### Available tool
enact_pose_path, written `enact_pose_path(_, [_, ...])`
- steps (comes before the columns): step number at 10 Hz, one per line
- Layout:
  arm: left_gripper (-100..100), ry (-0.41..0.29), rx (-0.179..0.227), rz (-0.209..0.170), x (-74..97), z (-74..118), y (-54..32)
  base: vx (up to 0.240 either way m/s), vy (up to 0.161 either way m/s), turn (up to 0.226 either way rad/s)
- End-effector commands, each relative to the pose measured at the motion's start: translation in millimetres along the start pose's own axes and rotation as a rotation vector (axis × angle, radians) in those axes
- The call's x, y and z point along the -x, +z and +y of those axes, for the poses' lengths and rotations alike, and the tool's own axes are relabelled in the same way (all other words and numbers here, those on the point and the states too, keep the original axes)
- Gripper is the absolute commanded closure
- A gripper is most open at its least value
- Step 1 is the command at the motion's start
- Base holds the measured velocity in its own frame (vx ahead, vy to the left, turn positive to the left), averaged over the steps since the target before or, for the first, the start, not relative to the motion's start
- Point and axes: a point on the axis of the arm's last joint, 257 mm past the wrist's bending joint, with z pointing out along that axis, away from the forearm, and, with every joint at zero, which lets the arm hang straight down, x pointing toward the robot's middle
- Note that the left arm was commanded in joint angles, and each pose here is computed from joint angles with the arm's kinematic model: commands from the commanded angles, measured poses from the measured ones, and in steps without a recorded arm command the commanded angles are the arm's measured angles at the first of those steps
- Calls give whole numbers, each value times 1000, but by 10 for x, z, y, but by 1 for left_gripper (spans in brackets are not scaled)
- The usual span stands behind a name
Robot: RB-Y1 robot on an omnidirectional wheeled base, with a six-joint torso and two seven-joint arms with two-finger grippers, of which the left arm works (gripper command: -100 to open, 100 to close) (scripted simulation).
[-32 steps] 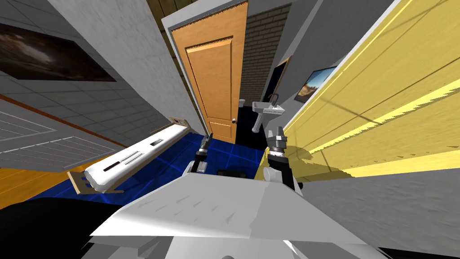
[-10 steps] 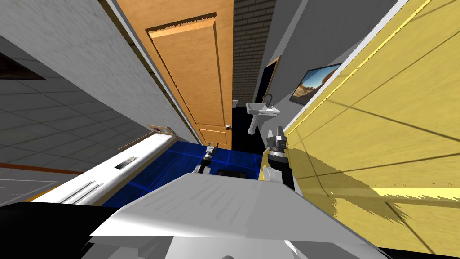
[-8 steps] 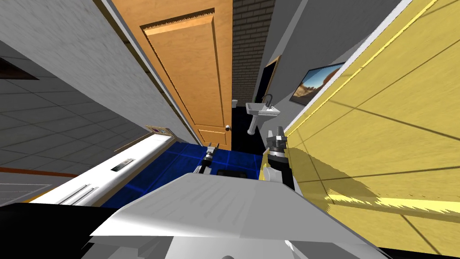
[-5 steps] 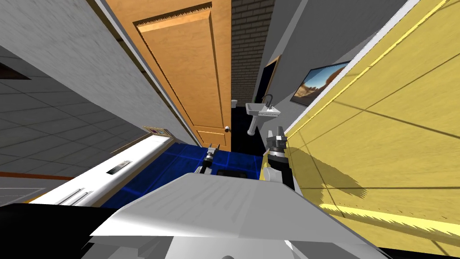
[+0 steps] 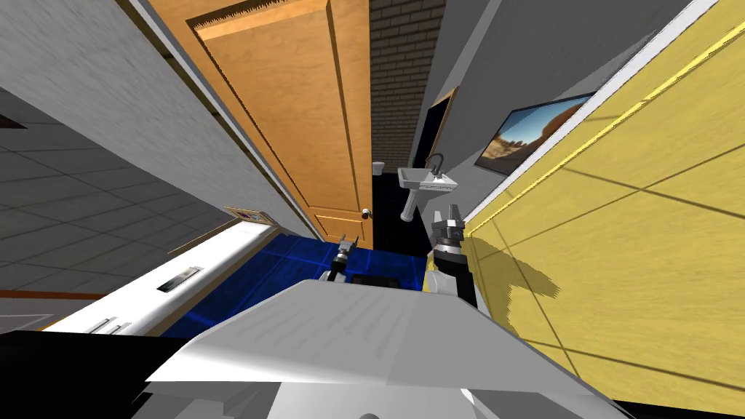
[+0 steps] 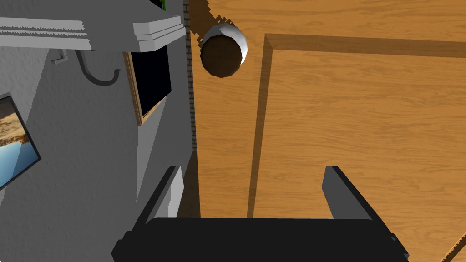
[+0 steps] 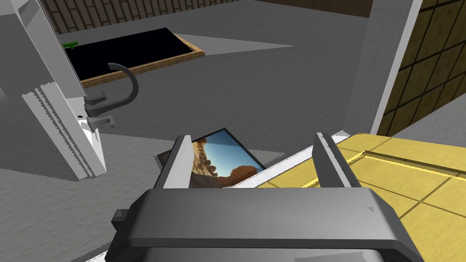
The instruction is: Pull the door open
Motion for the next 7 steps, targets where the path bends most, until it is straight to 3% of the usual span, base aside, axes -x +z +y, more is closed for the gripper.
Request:
enact_pose_path(1, [-100, 16, -2, 10, -68, -43, -14, 131, -37, 10])
enact_pose_path(7, [-100, 50, -9, 40, -244, -191, -57, 133, -54, 39])
